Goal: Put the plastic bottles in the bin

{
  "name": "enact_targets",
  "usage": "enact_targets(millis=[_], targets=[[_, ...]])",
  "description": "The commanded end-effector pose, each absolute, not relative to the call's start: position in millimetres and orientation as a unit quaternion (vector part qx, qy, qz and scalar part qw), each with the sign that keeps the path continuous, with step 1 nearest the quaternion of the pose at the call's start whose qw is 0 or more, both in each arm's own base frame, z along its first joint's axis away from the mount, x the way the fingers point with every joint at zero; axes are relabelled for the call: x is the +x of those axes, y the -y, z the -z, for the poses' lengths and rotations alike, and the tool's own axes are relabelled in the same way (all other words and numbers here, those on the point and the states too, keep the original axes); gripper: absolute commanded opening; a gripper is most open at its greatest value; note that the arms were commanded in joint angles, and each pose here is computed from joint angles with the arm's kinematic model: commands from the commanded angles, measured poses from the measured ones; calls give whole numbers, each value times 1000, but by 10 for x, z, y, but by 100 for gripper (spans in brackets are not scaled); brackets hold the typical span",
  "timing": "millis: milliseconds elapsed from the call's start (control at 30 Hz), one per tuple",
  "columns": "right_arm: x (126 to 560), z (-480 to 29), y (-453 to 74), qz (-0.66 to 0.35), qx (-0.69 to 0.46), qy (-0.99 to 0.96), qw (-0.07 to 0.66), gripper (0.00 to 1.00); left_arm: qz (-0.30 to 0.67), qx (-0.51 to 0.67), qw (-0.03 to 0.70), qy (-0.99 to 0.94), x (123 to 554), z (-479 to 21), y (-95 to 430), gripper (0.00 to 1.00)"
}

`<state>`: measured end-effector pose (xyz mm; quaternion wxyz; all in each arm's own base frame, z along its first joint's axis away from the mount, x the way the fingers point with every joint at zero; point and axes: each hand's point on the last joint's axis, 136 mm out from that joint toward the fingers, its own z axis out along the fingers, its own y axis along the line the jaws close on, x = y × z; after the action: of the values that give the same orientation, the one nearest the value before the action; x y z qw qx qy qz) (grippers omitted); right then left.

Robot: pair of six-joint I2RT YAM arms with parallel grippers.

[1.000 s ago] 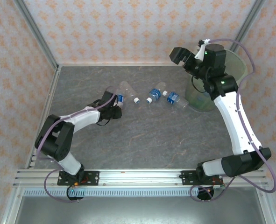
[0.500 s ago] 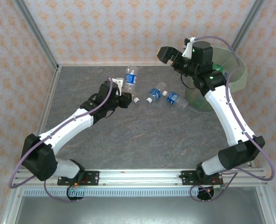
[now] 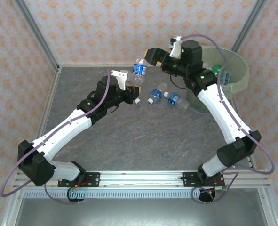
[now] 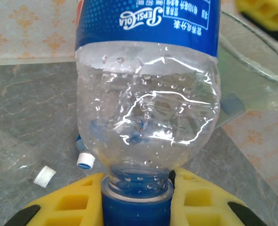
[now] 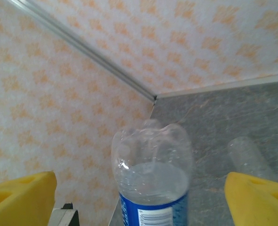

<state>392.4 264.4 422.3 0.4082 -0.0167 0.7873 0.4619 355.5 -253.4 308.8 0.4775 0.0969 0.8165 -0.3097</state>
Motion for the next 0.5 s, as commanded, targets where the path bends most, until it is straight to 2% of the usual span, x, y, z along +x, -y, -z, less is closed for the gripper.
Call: enact_targets(millis=[0, 467], targets=[[3837, -4232, -2858, -471, -58, -789, 389, 91, 339, 111, 514, -780, 3466, -3522, 2577, 22], [3796, -3992, -3011, -464, -91, -807, 353, 80, 350, 118, 514, -774, 3373, -3584, 2585, 22]])
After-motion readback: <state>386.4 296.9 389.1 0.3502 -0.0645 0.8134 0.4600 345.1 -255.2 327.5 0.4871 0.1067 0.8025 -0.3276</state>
